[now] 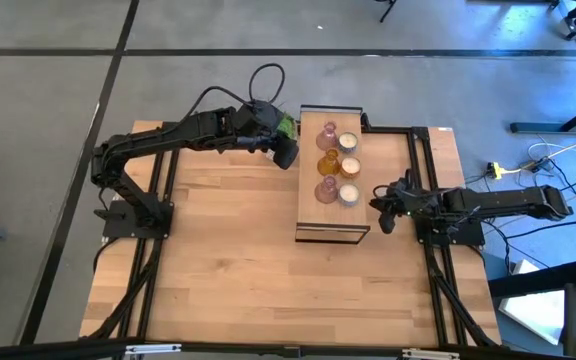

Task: Pick & Place candle stick holders
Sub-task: Return to Home Position

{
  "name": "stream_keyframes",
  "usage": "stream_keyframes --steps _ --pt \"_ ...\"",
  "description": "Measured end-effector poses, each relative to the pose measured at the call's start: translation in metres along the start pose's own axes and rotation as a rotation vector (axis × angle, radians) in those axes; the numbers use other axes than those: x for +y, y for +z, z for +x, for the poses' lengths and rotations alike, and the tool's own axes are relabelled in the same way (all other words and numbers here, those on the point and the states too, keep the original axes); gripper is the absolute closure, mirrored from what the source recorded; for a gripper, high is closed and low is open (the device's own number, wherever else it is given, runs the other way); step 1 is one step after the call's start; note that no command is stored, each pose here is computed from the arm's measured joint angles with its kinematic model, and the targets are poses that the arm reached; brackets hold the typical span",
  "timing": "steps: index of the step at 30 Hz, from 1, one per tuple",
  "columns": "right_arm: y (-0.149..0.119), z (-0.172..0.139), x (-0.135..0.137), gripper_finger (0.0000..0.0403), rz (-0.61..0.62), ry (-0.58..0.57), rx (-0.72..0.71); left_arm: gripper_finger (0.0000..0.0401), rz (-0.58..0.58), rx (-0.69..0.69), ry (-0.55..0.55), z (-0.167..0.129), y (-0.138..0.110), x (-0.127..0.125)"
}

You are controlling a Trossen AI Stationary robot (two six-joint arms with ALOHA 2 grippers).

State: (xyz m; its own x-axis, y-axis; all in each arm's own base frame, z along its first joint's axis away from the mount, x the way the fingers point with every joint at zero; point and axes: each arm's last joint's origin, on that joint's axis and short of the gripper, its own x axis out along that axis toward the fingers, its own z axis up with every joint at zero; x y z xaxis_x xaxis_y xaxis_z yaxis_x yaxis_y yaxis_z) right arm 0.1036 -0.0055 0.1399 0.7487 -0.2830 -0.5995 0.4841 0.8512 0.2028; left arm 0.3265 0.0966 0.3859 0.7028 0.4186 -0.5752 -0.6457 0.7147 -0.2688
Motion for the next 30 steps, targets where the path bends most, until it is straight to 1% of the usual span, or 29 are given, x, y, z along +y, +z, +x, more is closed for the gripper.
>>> stream_keyframes --steps 2,5,7,14,24,30 --pt "0.002 0.0 0.001 0.0353 -0.005 0.016 -0.017 0.023 0.0 0.0 0.0 0.0 0.0 0.0" --pt "0.005 -0.002 0.005 0.0355 -0.042 0.069 -0.056 0.023 0.0 0.0 0.0 0.0 0.0 0.0" --pt "0.007 -0.003 0.007 0.0358 -0.041 0.09 -0.077 0.023 -0.001 0.0 0.0 0.0 0.0 0.0" --pt "0.008 -0.009 0.009 0.0368 -0.04 0.142 -0.119 0.023 -0.002 0.011 -0.001 -0.001 -0.002 -0.002" --pt "0.01 -0.015 0.009 0.0369 -0.039 0.184 -0.164 0.023 -0.027 0.008 0.006 0.0 -0.001 0.001" --pt "0.011 -0.019 0.013 0.0371 -0.078 0.324 -0.151 0.023 -0.033 0.007 0.005 0.0 -0.001 0.001"
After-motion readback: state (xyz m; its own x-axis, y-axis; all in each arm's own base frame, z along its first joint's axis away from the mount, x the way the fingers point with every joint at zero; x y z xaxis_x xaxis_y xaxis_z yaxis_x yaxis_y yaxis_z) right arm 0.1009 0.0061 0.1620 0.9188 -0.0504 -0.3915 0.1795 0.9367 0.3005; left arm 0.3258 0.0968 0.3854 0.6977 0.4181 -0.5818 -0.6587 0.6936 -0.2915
